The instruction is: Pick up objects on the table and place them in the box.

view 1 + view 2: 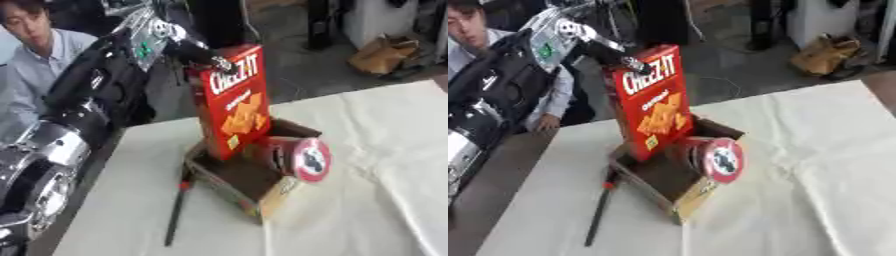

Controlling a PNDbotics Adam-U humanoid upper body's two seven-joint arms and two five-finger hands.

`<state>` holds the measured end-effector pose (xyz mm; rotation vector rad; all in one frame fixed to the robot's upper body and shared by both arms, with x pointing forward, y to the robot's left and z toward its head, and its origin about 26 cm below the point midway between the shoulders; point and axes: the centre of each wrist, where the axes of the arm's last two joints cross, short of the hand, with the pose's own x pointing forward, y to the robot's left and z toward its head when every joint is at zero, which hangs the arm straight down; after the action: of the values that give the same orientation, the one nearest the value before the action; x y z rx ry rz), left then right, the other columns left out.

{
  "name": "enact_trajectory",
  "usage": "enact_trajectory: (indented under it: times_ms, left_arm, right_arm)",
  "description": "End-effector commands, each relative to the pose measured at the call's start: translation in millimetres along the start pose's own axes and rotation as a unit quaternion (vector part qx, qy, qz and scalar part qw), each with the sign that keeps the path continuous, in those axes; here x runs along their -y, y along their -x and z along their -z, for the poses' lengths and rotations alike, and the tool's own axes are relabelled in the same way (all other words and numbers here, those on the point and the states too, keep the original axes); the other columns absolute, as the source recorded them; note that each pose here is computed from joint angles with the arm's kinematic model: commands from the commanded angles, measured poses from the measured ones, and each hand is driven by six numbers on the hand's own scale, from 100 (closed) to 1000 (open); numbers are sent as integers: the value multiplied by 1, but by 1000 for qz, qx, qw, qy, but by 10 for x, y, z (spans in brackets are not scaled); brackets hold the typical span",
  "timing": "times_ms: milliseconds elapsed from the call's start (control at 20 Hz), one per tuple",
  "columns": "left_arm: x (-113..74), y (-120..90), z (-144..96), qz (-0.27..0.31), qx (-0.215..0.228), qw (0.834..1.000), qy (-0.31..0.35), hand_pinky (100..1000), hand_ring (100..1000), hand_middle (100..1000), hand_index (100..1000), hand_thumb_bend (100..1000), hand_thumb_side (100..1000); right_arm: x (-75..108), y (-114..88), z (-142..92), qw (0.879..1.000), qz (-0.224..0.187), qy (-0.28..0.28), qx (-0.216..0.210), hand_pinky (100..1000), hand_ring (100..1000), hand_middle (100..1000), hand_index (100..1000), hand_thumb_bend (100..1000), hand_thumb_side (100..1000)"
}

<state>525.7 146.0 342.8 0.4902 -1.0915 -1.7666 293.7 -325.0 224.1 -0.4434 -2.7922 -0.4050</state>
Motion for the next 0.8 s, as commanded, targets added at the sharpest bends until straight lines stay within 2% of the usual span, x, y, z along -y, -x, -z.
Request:
enact_trajectory:
  times_ms: [50,150,400,450,500,550,600,650,700,750,800]
  left_arm:
    - [-137,8,-139,14,-11,1000,-16,715,782,723,893,124,1000]
    - [-130,18,-135,19,-18,1000,-13,723,789,725,884,154,1000]
    - [-122,38,-134,41,-43,998,-6,735,802,741,929,142,1000]
    - [-125,37,-137,43,-46,998,-6,744,811,763,1000,100,1000]
    - [-128,32,-138,46,-51,998,-6,747,815,773,1000,100,1000]
    - [-131,24,-138,48,-54,997,-6,759,838,813,1000,161,1000]
    - [-134,16,-138,51,-56,997,-6,759,838,813,1000,161,1000]
    - [-136,11,-137,55,-58,997,-5,779,867,857,1000,302,1000]
    - [-138,5,-137,60,-60,996,-5,779,867,857,1000,302,1000]
    - [-142,1,-139,65,-63,996,-4,820,912,940,1000,489,1000]
    - [-147,-6,-140,72,-64,995,-3,822,914,945,1000,513,1000]
  right_arm:
    - [-27,-35,55,1000,9,-4,10,883,882,626,616,100,1000]
    - [-27,-35,55,1000,9,-4,10,883,882,627,616,100,1000]
    - [-24,-34,54,1000,9,-4,10,883,882,627,616,100,1000]
    - [-24,-34,54,1000,9,-4,10,883,882,627,615,100,1000]
    - [-22,-35,54,1000,8,-4,10,883,882,627,615,100,1000]
    - [-22,-35,54,1000,8,-5,11,883,881,627,615,100,1000]
    - [-22,-35,54,1000,8,-5,11,883,881,627,615,100,1000]
    - [-22,-34,53,1000,9,-5,10,883,881,627,615,100,1000]
    - [-23,-34,53,1000,9,-5,10,883,881,627,615,100,1000]
    - [-24,-34,53,1000,9,-5,10,882,881,627,615,100,1000]
    - [-25,-34,53,1000,9,-5,10,882,881,627,615,100,1000]
